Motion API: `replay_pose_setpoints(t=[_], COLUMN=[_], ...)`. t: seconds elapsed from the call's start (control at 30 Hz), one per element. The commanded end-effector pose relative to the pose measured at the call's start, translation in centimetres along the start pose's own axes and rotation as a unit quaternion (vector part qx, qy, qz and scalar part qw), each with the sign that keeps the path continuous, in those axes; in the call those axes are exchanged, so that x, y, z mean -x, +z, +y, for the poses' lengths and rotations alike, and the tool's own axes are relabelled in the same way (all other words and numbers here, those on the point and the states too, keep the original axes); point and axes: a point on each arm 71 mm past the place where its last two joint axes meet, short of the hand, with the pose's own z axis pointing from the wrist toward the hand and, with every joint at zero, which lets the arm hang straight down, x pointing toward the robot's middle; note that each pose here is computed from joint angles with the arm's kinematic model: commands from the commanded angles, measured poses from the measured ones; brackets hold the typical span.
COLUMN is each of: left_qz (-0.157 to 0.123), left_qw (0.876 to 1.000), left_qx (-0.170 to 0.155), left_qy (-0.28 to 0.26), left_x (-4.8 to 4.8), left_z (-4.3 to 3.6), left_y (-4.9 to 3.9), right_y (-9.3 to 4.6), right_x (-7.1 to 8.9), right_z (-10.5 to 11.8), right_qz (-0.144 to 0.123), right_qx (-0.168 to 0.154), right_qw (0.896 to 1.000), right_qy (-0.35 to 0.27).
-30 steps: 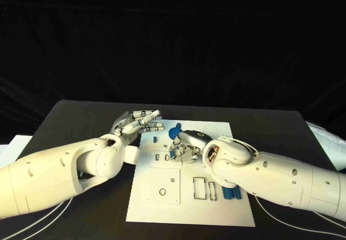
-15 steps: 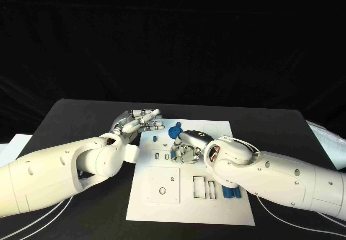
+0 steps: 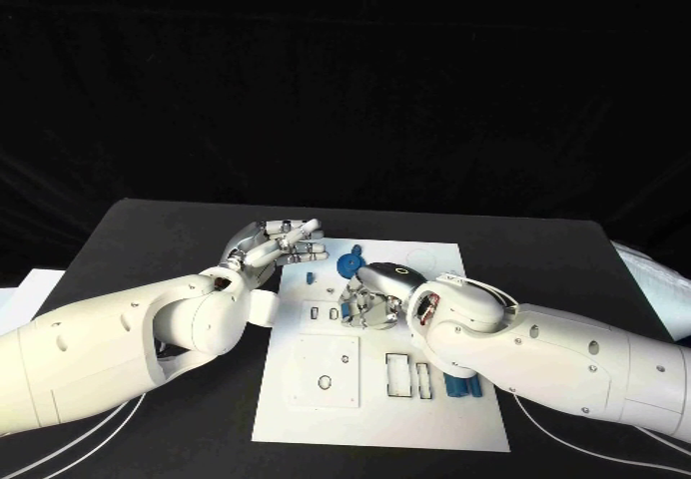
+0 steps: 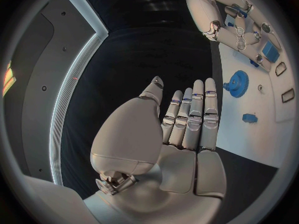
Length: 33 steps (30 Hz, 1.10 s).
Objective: Assemble the parts on the task board
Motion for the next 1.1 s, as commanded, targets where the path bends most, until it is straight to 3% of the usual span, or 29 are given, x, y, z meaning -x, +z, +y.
replay_pose_setpoints(t=[0.03,0.37,0.53,0.63,0.8,0.97,1.03,1.1], left_qz=[0.008,0.011,0.01,-0.006,-0.012,0.031,0.061,0.091], left_qw=[1.0,1.0,1.0,0.999,0.992,0.971,0.953,0.926], left_qx=[-0.003,-0.001,0.003,0.019,0.062,0.155,0.195,0.235], left_qy=[-0.004,-0.006,0.003,0.047,0.105,0.182,0.224,0.281], left_x=[-0.23,-0.25,-0.13,0.38,0.87,0.69,0.4,0.07], left_z=[-0.07,-0.03,0.06,0.27,0.74,1.4,1.48,1.46], left_y=[0.04,0.08,0.13,0.14,-0.08,-0.42,-0.46,-0.48], right_y=[-0.1,-0.7,-1.5,-2.5,-3.9,-5.3,-5.8,-6.4], right_x=[-0.4,0.4,1.0,1.9,3.8,6.4,7.4,8.4], right_z=[-0.3,0.1,0.7,1.2,1.0,-1.1,-2.2,-3.4], right_qz=[0.0,-0.066,-0.102,-0.127,-0.132,-0.131,-0.136,-0.144], right_qx=[-0.011,0.006,0.032,0.064,0.099,0.082,0.066,0.048], right_qw=[1.0,0.998,0.994,0.988,0.981,0.973,0.969,0.964], right_qy=[-0.005,0.015,0.033,0.056,0.106,0.173,0.196,0.216])
